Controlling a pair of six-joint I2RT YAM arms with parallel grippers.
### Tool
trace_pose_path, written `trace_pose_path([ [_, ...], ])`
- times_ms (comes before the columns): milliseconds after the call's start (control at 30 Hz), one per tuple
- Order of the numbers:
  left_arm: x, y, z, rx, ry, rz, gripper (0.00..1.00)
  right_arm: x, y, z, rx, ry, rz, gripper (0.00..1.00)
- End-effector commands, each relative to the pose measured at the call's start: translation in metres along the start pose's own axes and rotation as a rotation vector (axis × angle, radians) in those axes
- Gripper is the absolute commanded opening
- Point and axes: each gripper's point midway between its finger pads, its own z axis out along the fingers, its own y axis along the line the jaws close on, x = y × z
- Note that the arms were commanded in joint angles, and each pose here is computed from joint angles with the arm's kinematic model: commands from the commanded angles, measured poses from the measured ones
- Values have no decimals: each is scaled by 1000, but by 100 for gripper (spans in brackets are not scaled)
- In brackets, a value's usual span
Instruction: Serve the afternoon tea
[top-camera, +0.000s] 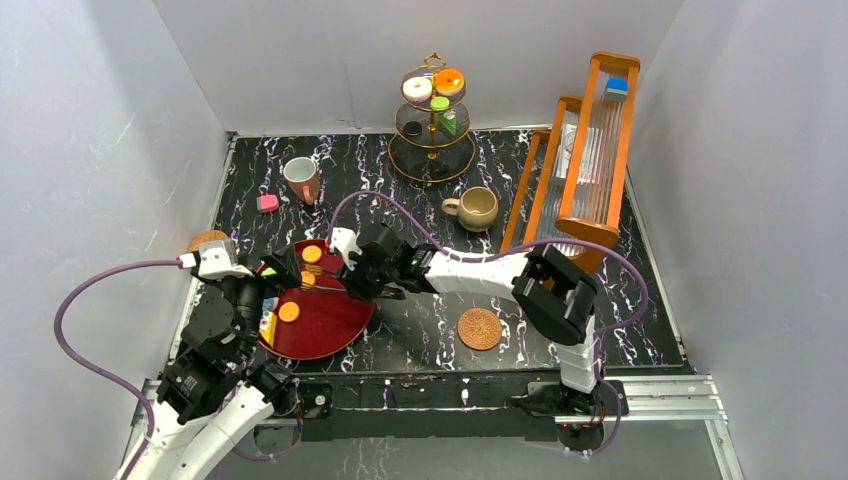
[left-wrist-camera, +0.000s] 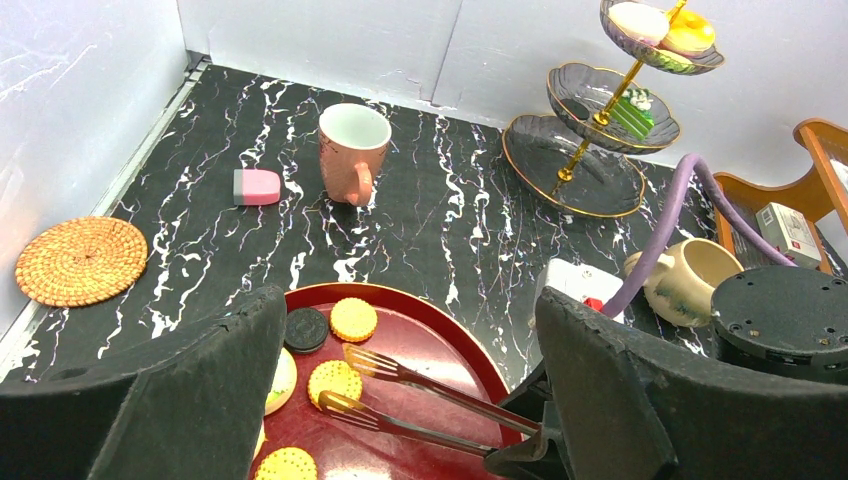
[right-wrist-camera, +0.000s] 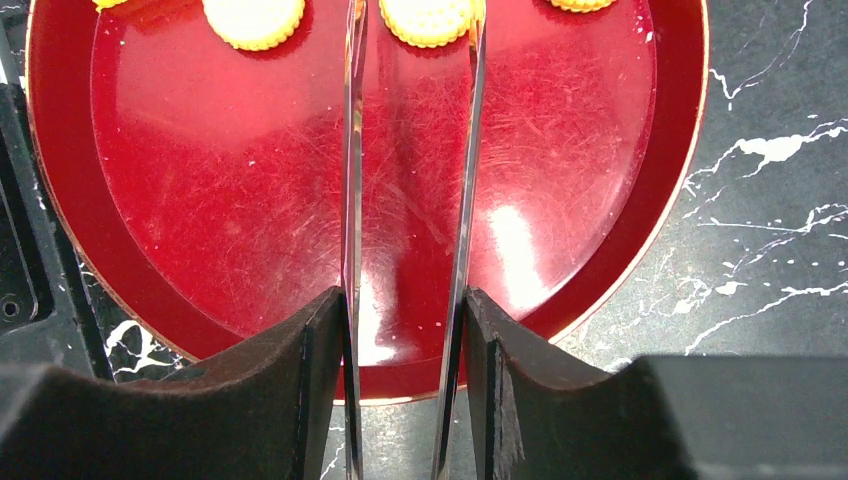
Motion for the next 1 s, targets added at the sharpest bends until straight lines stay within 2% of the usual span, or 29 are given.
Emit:
trace_pose_path([
  [0,-7,4,-2,-19,-25,-15,92,-31,1,2,4,-67,-31,54],
  [200,-7,4,-1,-21,-23,-11,92,-31,4,5,4,-62,-42,54],
  [433,-6,5,-2,-25,-22,-14,92,-26,-9,-4,90,-24,-49,54],
  [967,-9,8,-4,-33,-30,-27,92,-30,-3,7,43,-19,-50,56],
])
